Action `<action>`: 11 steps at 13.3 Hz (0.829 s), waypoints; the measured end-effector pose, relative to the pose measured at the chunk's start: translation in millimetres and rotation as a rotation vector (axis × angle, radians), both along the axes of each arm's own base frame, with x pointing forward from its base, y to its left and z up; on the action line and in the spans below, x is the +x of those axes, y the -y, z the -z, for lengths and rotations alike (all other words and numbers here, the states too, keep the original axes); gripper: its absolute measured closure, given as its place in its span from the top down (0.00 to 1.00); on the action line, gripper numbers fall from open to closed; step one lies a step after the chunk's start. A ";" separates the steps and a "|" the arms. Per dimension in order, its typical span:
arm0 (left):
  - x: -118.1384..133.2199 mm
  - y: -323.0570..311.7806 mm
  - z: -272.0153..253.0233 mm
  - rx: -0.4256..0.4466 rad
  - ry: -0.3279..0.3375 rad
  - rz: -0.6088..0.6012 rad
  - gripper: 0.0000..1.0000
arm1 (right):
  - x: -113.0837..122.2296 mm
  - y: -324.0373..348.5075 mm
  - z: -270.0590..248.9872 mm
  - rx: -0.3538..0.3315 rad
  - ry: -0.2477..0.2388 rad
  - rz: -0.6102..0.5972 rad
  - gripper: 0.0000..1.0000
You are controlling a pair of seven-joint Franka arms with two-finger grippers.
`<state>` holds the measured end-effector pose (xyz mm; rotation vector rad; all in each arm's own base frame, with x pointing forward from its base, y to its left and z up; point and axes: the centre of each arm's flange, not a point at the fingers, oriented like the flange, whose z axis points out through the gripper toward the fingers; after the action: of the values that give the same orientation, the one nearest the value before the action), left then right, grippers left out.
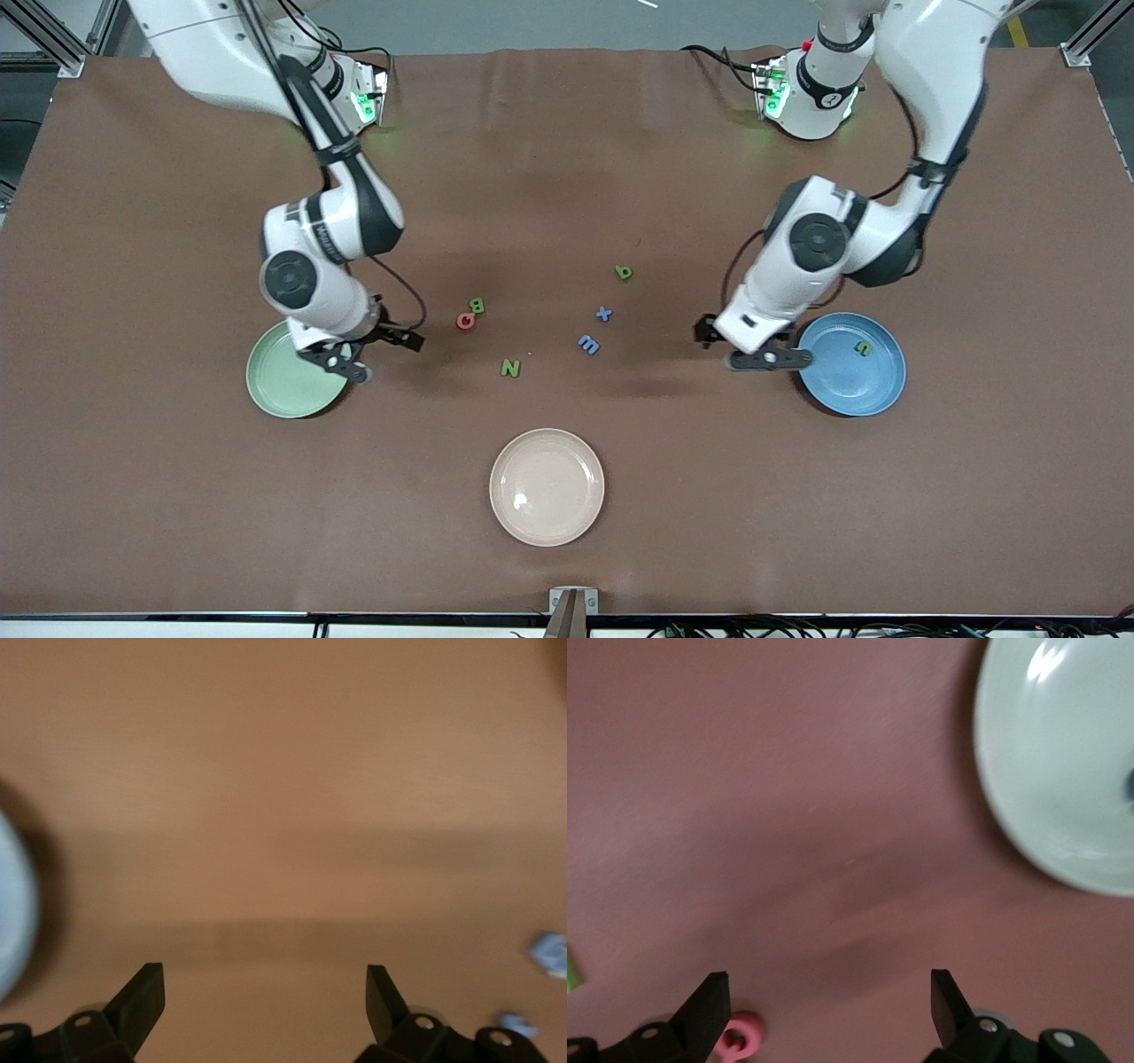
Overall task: Sort upper and lower case letters into plates
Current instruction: 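Release both letters and reach the left gripper toward the blue E, then grasp the blue E with the left gripper while the right gripper grasps pink g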
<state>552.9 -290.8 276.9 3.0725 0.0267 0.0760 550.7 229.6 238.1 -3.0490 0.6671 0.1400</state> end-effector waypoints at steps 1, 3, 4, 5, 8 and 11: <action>-4.3 27.2 2.1 -0.013 0.001 0.013 1.00 | -6.8 -17.8 4.4 0.001 0.015 0.022 1.00; -12.0 72.1 10.7 -0.030 -0.009 0.029 1.00 | -20.1 -48.4 15.7 0.004 0.039 0.063 1.00; -13.8 88.1 16.1 -0.034 -0.020 0.015 1.00 | -26.5 -60.8 23.7 0.006 0.048 0.081 1.00; -14.6 101.5 22.5 -0.037 -0.029 0.003 1.00 | -32.5 -70.4 32.6 0.009 0.059 0.093 1.00; -21.1 136.5 48.4 -0.010 -0.026 0.049 1.00 | -46.4 -80.7 60.3 0.010 0.073 0.111 0.95; -35.3 164.9 70.6 -0.002 -0.041 0.095 0.98 | -48.6 -81.2 66.6 0.005 0.070 0.113 0.80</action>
<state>517.5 -455.7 206.3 3.0676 -0.1168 0.0084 502.1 310.8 171.5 -2.9858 0.8296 0.0335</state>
